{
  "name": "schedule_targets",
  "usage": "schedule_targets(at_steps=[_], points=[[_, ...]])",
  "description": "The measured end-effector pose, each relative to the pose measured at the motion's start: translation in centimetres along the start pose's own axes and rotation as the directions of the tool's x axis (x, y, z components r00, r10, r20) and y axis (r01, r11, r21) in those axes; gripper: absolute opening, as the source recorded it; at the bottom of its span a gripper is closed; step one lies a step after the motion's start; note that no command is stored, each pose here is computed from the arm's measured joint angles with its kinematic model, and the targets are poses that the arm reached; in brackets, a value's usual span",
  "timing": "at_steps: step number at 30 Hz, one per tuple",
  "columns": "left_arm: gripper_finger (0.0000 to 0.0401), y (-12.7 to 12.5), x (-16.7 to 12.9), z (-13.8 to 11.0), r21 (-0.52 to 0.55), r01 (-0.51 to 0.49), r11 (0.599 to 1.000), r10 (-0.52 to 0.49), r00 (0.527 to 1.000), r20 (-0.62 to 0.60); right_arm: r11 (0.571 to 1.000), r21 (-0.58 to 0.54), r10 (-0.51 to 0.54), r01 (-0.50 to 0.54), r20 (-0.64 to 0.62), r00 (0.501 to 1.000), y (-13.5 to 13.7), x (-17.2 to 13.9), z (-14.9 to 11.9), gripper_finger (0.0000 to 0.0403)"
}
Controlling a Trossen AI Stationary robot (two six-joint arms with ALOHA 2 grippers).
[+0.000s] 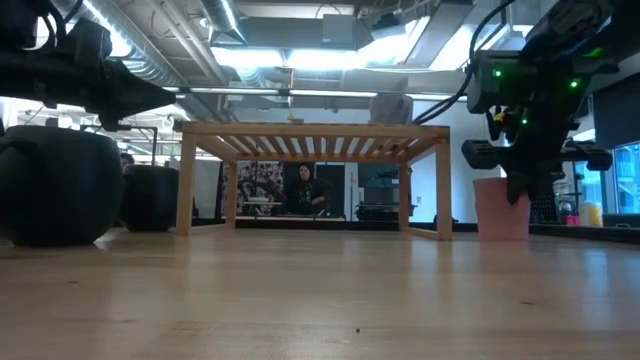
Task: Place coffee mugs
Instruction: Put the pink mug on the shelf
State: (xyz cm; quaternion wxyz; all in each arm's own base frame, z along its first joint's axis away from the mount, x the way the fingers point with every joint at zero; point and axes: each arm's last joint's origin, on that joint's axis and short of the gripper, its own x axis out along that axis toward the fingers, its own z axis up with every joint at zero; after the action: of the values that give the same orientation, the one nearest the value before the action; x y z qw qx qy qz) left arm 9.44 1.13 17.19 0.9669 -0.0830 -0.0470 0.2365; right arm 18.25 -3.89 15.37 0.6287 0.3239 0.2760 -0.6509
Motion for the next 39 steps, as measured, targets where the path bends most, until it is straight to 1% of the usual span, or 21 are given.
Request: schedule_targets(at_steps=[7,11,16,20,23,29,36,39], points=[[0.0007,0.0,0.0,0.0,0.000,0.001,1.000,-0.001,1.000,0.000,1.000,-0.021,-0.012,0.011,-0.027,1.000,-0.4,-0.2,0.1,0.0024],[0.0007,0.0,0.0,0.0,-0.002,0.002,1.000,-0.002,1.000,0.000,1.000,-0.025,0.005,-0.006,-0.050,0.999,-0.6,-0.8,0.4,0.0024],[0.0007,-0.1,0.0,0.0,-0.002,0.039,0.999,-0.039,0.999,-0.007,0.993,-0.081,0.075,-0.083,-0.093,0.993,-0.7,-2.4,0.1,0.0024],[0.0007,-0.2,0.0,0.0,-0.045,0.054,0.997,-0.055,0.998,-0.009,0.975,-0.157,0.129,-0.154,-0.159,0.979,-0.9,-4.0,-0.7,0.0024],[0.0007,-0.2,0.0,0.0,-0.052,0.067,0.996,-0.068,0.998,-0.012,0.959,-0.219,0.140,-0.182,-0.196,0.971,-1.2,-5.0,-1.4,0.0024],[0.0007,-0.2,0.0,0.0,-0.056,0.063,0.996,-0.064,0.998,-0.011,0.917,-0.282,0.209,-0.282,-0.263,0.942,-1.2,-6.9,-2.6,0.0024],[0.0007,-0.2,0.0,0.0,-0.080,0.063,0.995,-0.064,0.998,-0.011,0.837,-0.368,0.293,-0.405,-0.323,0.900,-1.3,-9.6,-4.0,0.0024],[0.0007,-0.2,0.0,0.0,-0.128,0.062,0.990,-0.064,0.998,-0.011,0.799,-0.393,0.331,-0.455,-0.344,0.879,-1.3,-10.7,-4.4,0.0024]])
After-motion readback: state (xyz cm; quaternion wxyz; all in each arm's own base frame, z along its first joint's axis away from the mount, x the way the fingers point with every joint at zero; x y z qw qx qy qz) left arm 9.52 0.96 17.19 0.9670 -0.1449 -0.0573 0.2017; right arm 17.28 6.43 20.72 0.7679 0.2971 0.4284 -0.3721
